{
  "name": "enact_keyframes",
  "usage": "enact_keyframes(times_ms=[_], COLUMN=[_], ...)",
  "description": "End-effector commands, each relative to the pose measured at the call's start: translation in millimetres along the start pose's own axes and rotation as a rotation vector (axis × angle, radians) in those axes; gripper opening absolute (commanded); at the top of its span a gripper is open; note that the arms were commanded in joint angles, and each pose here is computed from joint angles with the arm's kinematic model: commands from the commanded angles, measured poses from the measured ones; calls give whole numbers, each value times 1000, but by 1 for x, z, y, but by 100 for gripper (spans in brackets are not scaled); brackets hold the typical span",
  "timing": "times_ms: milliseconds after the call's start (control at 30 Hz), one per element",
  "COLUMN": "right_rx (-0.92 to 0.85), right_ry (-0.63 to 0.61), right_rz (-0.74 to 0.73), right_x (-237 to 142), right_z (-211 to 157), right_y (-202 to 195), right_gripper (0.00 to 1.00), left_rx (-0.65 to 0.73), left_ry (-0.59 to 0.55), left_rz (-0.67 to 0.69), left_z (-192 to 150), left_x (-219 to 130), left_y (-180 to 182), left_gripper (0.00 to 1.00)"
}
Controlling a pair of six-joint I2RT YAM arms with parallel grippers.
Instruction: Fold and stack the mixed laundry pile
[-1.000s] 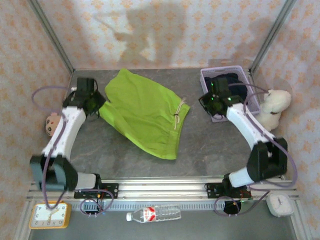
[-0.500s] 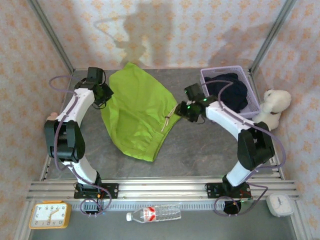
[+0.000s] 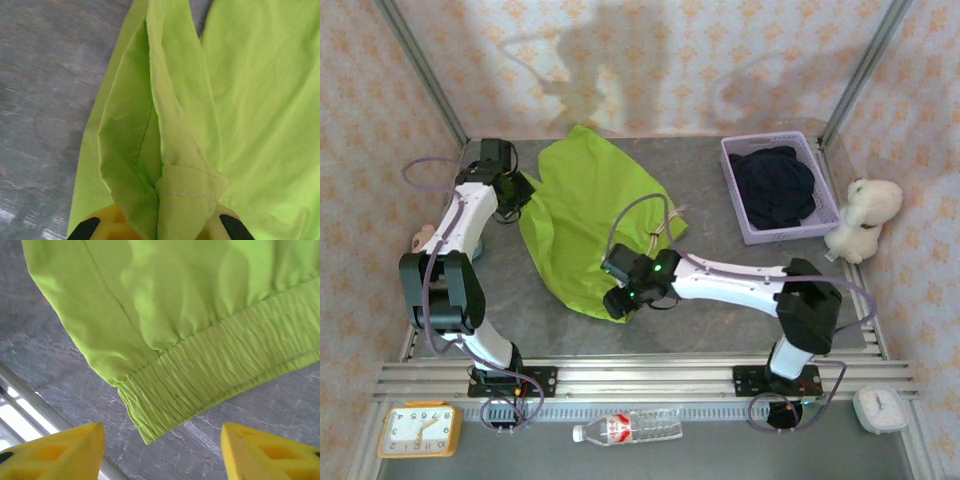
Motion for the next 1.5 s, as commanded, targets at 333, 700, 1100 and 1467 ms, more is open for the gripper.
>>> enact_keyframes(times_ms=[333,700,1100,1467], right_rx=[-148,157,639,1076], right_ry=[111,32,-83,-236], right_rz=[-285,59,459,201], right_x=[54,-32,-80,-79], right_z=[-5,6,50,51], right_y=[-5,6,-70,-263], right_gripper=[39,0,0,4], left_rx=[-16,32,86,278], left_ry=[43,-68,-114,-12], left_rz=[29,36,-177,-267], left_z=[-12,-12,24,41], left_x=[-7,-56,-90,-9], left_y=[37,50,-36,-191], left_gripper=[0,0,0,69])
Point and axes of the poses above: each hand's point on the last joint's axis, 136 mm out from that joint toward the fingers, its own x axis out along the fingers, its own y axis along the line the jaws close on, z = x × y, the point moved 3 cm from there along -x, back along the fingers, and after that the axes turned 6 degrees about -x, right-handed, at the moved point
